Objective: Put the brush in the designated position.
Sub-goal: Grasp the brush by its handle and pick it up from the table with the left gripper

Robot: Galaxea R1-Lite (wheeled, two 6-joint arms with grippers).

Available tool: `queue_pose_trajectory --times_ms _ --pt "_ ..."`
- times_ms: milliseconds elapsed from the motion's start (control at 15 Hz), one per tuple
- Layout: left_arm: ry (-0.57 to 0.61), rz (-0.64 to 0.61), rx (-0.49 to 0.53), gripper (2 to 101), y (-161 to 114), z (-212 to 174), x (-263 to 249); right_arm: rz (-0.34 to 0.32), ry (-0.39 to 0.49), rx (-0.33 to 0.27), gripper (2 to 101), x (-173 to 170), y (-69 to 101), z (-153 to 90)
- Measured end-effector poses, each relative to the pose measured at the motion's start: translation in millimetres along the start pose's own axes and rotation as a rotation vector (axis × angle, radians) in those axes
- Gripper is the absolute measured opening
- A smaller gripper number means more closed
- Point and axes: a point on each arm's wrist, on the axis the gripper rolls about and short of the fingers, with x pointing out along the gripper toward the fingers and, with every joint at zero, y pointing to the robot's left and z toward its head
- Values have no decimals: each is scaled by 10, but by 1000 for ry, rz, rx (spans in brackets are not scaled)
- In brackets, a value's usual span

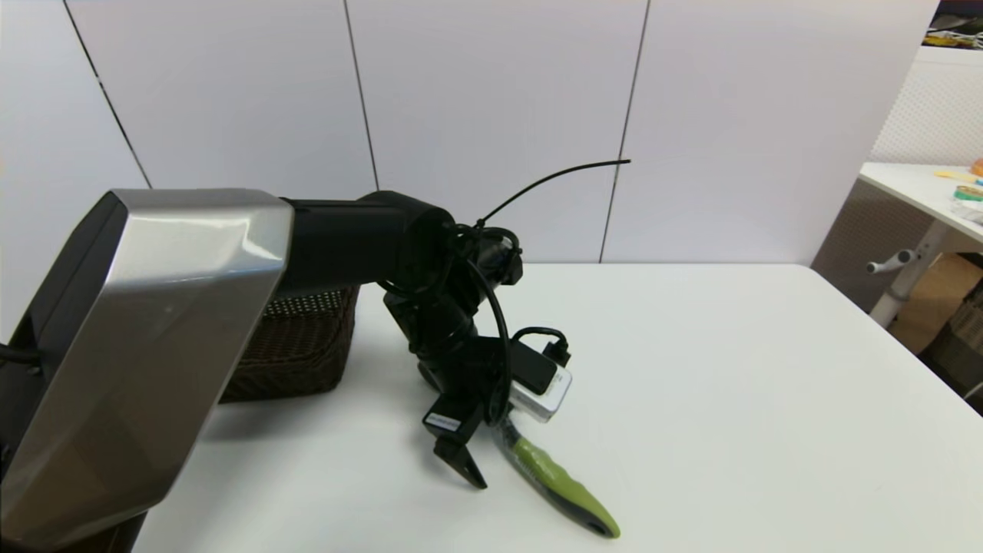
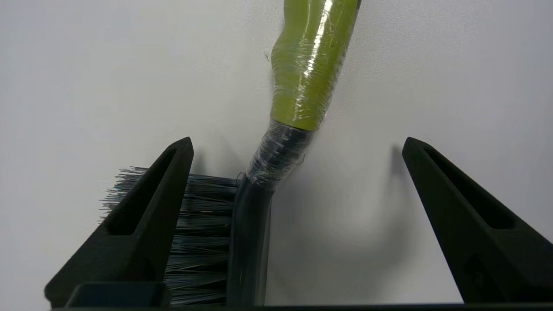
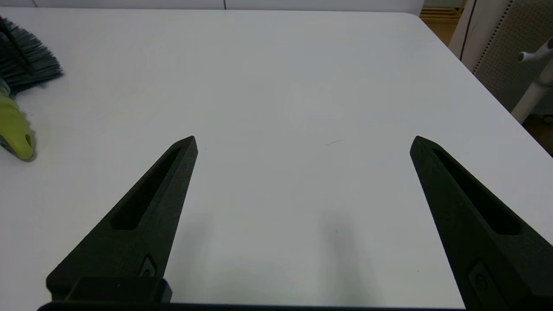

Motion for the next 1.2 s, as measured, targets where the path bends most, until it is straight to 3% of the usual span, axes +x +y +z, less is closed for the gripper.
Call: queue_pose_trajectory --times_ms 867,1200 --pt "-14 38 -10 979 8 34 -86 0 0 0 973 0 0 0" --pt "-36 124 -122 979 -99 200 -467 0 0 0 973 0 0 0"
